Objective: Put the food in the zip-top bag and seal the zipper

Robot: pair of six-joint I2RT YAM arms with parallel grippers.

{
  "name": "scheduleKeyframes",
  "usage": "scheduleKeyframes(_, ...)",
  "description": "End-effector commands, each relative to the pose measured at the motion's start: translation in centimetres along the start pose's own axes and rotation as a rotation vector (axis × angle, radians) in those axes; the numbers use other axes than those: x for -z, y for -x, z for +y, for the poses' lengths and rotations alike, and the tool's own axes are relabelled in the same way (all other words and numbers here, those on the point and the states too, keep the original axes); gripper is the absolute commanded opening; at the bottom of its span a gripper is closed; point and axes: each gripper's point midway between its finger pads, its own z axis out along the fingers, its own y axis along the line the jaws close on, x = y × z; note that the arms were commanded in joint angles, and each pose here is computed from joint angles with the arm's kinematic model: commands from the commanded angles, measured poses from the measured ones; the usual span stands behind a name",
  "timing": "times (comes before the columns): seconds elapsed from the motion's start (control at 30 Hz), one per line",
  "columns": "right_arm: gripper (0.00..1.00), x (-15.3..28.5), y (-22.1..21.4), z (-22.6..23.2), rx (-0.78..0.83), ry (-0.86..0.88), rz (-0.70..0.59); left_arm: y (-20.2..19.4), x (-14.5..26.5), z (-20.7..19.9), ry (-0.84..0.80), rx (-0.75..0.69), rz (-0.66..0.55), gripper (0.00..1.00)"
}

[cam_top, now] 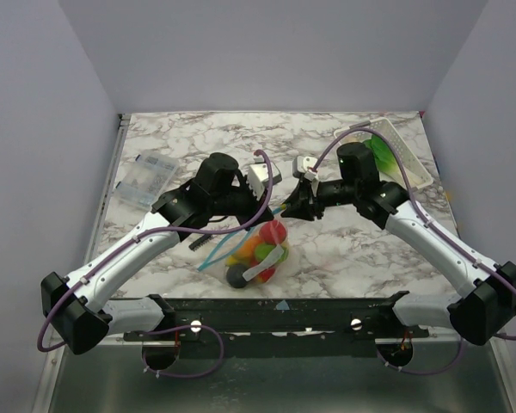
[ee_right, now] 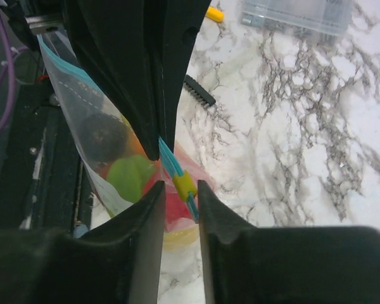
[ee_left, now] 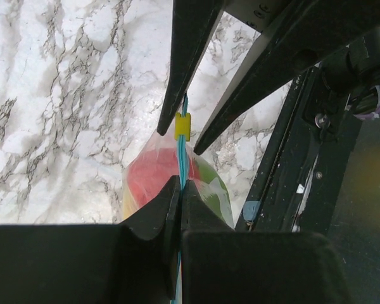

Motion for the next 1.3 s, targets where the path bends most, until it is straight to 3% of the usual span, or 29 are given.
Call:
scheduleKeyframes(0.0, 0.22, -0.6, 0.6, 0.5, 0.039, 0.064, -0.055, 0.3, 0.1, 0.0, 0.004, -0.018, 0.000, 0.00)
scheduleKeyframes(0.07, 0.09, -0.5, 0.4, 0.5, 0.056, 0.057, -0.056, 0.4, 0.3, -0.2, 0.001, 0.005, 0.002, 0.01)
scheduleKeyframes(0.13, 0.01, -0.4, 0.2, 0.4, 0.071, 0.041, -0.054, 0.1, 0.4, -0.2, 0.008, 0.057, 0.024, 0.10)
scheduleKeyframes(0.23, 0.00, 0.1, 0.3, 0.3, 0.110, 0.006, -0.062, -0.8, 0.4, -0.1, -0.008, 0.127, 0.049, 0.29)
scheduleKeyframes(0.3, 0.00, 0.4, 0.5, 0.5, 0.146, -0.010, -0.084, -1.4, 0.3, 0.1, -0.003, 0.159, 0.056, 0.30)
scheduleKeyframes(0.5, 0.03, 0.8, 0.6, 0.9, 0.177, -0.027, -0.096, -0.8, 0.5, 0.3, 0.016, 0.147, -0.007, 0.00)
scheduleKeyframes(0.57, 0.19, 1.0, 0.6, 0.8, 0.169, -0.040, -0.079, -0.4, 0.6, 0.2, 0.012, 0.128, -0.028, 0.00)
scheduleKeyframes(0.63, 0.29, 1.2, 0.3, 1.0, 0.169, -0.025, -0.051, -0.1, 0.7, 0.2, 0.013, 0.108, -0.043, 0.00)
scheduleKeyframes(0.9, 0.39, 1.5, 1.5, 0.2, 0.183, -0.014, -0.002, 0.3, 1.0, 0.4, 0.055, 0.022, -0.040, 0.00)
scheduleKeyframes(1.27, 0.40, 1.6, 1.5, 0.5, 0.191, 0.038, 0.072, 0.4, 1.0, 0.6, 0.077, -0.003, -0.022, 0.00)
